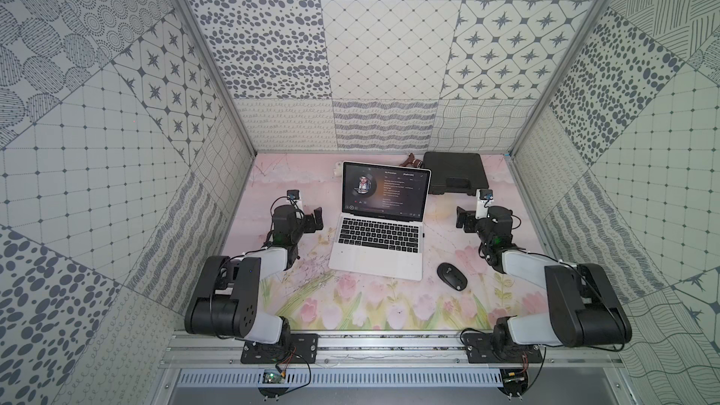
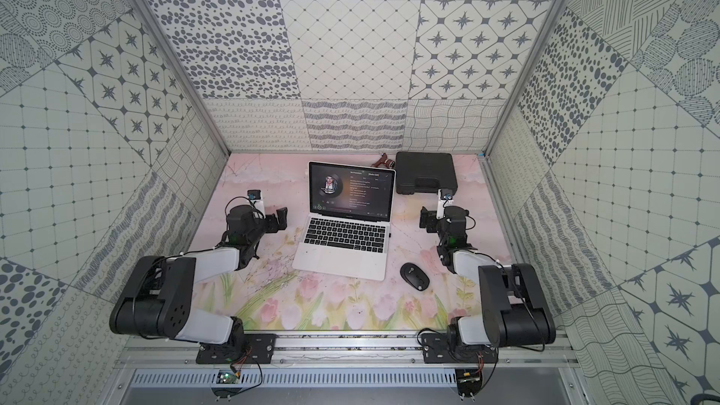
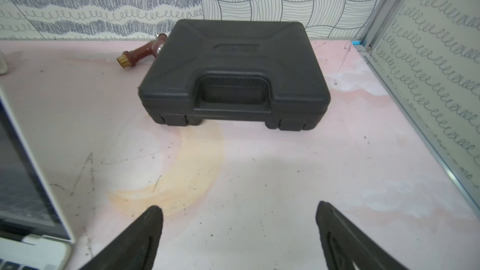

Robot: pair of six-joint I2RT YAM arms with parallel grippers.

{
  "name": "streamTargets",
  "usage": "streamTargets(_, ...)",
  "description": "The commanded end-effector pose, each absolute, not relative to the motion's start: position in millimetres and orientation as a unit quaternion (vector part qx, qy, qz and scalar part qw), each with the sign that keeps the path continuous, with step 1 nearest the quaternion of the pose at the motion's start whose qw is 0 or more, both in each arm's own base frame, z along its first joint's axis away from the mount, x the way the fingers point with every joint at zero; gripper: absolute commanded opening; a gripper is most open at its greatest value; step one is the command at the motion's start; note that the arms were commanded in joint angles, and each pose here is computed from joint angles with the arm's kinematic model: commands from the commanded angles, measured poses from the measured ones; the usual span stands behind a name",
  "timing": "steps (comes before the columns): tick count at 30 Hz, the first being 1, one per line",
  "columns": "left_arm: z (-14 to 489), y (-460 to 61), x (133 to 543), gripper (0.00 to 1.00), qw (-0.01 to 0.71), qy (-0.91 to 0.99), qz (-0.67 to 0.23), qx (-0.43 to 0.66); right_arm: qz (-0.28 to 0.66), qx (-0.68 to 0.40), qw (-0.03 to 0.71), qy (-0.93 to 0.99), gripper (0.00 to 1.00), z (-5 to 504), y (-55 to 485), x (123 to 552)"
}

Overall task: Remove the wireless mouse receiver from the laptop
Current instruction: Pick up the mouse from the center of the board.

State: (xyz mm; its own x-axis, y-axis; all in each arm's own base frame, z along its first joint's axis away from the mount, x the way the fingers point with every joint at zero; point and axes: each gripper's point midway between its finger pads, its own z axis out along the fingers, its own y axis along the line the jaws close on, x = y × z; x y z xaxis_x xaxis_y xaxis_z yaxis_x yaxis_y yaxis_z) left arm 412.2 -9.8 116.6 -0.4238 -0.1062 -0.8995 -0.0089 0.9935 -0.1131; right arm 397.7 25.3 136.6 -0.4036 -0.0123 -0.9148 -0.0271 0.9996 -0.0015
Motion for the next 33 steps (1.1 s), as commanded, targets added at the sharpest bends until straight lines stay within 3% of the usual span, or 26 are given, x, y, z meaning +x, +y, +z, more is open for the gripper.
streamTargets(1,122.8,6.8,389.5,0.99,0.432,0.892,-0.032,-0.133,0.045,-0.009,0.482,0.875,0.97,161.3,39.3,378.8)
streamTargets(7,164.0,-21.2,355.2,0.99,0.369,0.894,-0.138,-0.214,0.087,-0.062,0.380,0.919,0.97,157.3,98.3,310.3)
streamTargets(15,198.5,-123.3,287.9,0.99,0.321,0.894,-0.302,-0.075,0.105,-0.011,0.238,0.965,0.97,105.3,110.1,243.1)
streamTargets(24,194.1,-179.1,236.5,0.99,0.281,0.883,-0.374,0.027,0.144,0.047,0.198,0.968,0.97,62.7,116.0,222.8)
streamTargets(33,197.6,-194.2,224.7,1.00,0.275,0.874,-0.396,0.057,0.116,0.060,0.181,0.975,0.97,40.4,106.1,217.1)
